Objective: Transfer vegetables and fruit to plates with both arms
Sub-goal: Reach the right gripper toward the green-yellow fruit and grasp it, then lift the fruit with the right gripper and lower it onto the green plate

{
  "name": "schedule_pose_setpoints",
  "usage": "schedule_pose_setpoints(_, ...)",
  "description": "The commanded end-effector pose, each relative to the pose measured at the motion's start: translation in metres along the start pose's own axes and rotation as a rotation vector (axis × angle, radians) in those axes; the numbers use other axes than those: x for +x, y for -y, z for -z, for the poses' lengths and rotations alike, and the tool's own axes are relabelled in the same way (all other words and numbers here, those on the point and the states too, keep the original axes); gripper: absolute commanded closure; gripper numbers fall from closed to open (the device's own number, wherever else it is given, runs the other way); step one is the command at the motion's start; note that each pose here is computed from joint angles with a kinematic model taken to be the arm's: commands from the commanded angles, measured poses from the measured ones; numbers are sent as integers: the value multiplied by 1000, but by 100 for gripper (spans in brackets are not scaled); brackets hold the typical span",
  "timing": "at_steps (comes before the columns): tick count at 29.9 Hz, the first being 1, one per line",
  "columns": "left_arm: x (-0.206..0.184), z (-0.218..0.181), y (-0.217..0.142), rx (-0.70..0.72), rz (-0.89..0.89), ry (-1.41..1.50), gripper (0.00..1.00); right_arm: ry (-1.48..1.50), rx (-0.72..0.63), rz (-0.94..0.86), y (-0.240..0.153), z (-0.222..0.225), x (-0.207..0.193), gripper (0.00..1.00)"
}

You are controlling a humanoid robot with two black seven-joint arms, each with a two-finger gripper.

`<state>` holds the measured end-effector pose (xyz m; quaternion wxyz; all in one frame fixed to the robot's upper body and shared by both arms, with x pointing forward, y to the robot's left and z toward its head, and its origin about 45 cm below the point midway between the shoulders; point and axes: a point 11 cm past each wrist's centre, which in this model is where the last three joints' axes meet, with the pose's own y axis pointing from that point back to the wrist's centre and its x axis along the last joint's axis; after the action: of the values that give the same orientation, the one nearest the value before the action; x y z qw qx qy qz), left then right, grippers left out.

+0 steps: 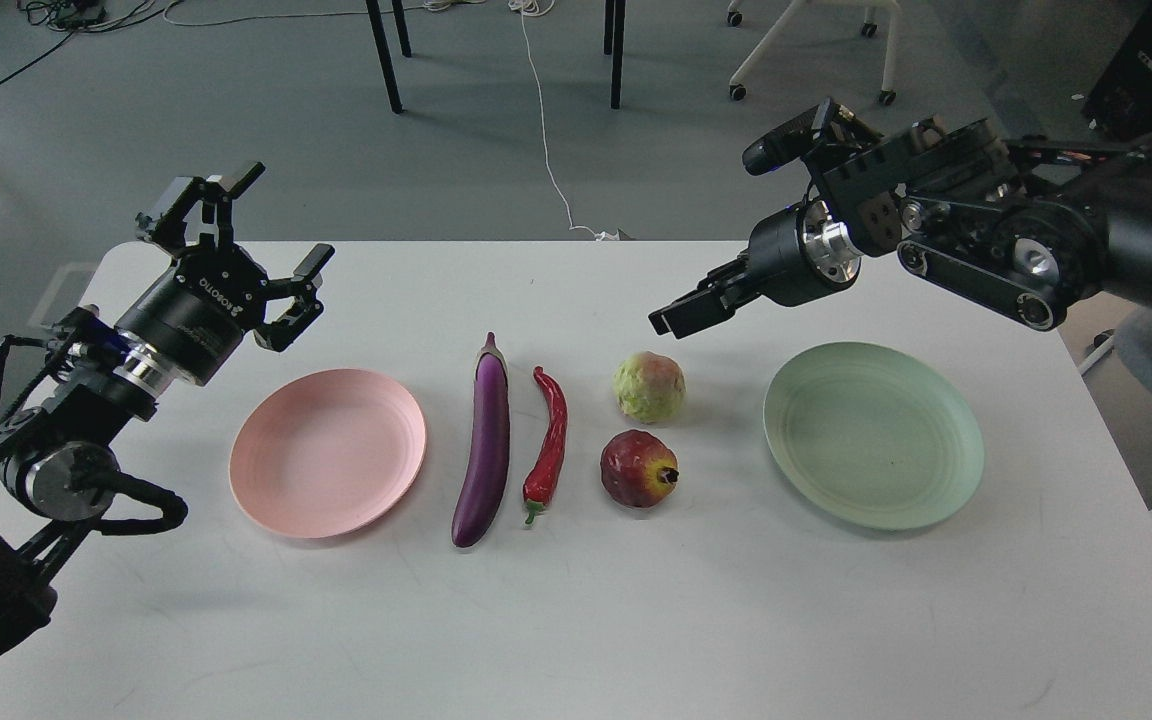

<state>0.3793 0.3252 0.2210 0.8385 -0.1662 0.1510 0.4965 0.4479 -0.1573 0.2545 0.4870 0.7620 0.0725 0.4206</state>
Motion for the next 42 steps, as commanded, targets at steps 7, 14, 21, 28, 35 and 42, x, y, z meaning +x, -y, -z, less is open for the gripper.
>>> schedule_pose_setpoints(7,2,-8,1,-37,-8,-4,1,-42,-16,61,29,11,-5,1)
schedule_pose_setpoints(14,5,-14,-1,-60,-16,-1,1,-63,-24,106,50,16,-19,1)
schedule_pose_setpoints(21,5,-14,-2,-63,-18,-1,1,-85,-10,57,66,21,-22,1)
schedule_pose_setpoints(28,4,-17,0,-84,-16,-5,1,-114,-18,4,70,23,-14,1)
schedule_pose_setpoints(35,3,-18,0,-85,-14,-5,1,-127,-34,37,76,19,-26,2)
schedule_pose_setpoints(42,3,-17,0,-84,-14,-4,1,-123,-40,31,78,16,-30,5)
